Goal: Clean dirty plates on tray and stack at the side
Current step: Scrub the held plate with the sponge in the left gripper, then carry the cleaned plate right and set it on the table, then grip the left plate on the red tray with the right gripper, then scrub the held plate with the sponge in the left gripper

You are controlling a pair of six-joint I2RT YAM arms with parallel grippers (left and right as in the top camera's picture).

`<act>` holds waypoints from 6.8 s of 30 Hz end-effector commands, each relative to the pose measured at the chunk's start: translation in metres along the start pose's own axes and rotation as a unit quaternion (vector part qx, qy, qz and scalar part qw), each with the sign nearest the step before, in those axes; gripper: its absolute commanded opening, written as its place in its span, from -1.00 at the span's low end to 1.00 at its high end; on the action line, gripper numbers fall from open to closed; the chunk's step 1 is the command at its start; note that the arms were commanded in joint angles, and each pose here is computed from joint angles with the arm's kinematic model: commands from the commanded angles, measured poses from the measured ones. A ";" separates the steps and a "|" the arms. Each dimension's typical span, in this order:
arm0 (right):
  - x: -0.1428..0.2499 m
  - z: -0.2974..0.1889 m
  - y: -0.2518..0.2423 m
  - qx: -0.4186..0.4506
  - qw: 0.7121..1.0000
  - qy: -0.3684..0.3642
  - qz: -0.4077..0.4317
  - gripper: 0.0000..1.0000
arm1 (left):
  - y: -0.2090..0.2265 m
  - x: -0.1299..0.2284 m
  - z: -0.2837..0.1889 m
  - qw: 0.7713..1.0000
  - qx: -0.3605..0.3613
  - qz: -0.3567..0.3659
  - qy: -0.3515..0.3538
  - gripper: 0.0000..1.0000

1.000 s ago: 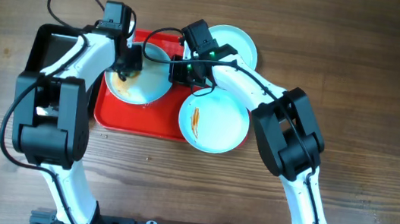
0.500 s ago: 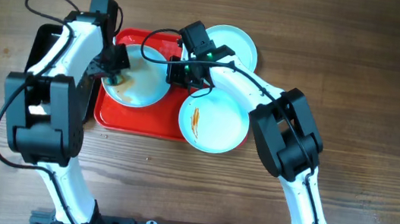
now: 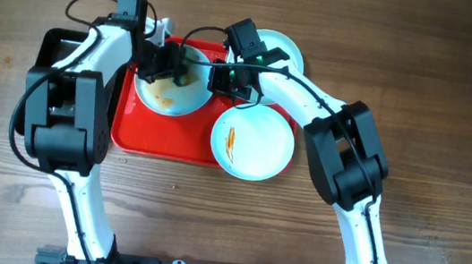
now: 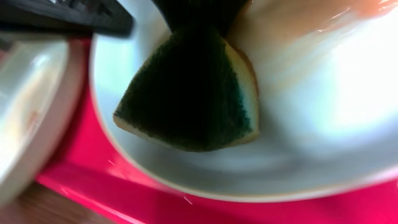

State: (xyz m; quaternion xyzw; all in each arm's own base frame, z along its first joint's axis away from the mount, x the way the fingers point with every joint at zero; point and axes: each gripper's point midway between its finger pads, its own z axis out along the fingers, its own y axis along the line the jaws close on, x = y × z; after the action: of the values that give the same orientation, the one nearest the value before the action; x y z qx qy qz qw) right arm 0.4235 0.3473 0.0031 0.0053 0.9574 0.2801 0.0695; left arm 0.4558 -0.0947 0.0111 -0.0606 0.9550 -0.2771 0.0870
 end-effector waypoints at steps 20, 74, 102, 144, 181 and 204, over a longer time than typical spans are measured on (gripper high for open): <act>-0.023 -0.105 0.003 0.180 0.964 -0.115 -0.159 -0.91 | 0.018 -0.065 -0.172 0.980 -0.104 -0.048 -0.162 -0.92; 0.047 -0.269 -0.327 0.245 0.932 -0.138 0.229 -0.91 | 0.021 -0.048 -0.152 0.984 -0.106 -0.057 -0.130 -0.92; 0.053 -0.198 -0.115 0.124 0.987 -0.084 0.060 0.05 | 0.015 -0.051 -0.149 0.984 -0.112 -0.042 -0.136 -0.92; 0.080 -0.049 0.010 0.050 0.994 -0.096 -0.025 -0.91 | 0.021 -0.051 -0.150 0.981 -0.129 -0.045 -0.137 -0.92; 0.034 -0.010 -0.004 0.062 0.998 0.004 -0.007 -0.73 | 0.051 0.014 -0.085 0.967 -0.250 -0.025 -0.043 -0.92; 0.033 -0.010 -0.004 0.063 0.997 0.004 -0.034 -0.91 | 0.034 0.091 -0.015 0.985 -0.138 0.076 0.069 -0.92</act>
State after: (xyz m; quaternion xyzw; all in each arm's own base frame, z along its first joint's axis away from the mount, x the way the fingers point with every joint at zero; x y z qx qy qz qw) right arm 0.3904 0.3352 0.0119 -0.0129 0.9733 0.2145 0.0810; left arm 0.3701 -0.0935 0.0110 0.0880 0.9728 -0.2039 0.0655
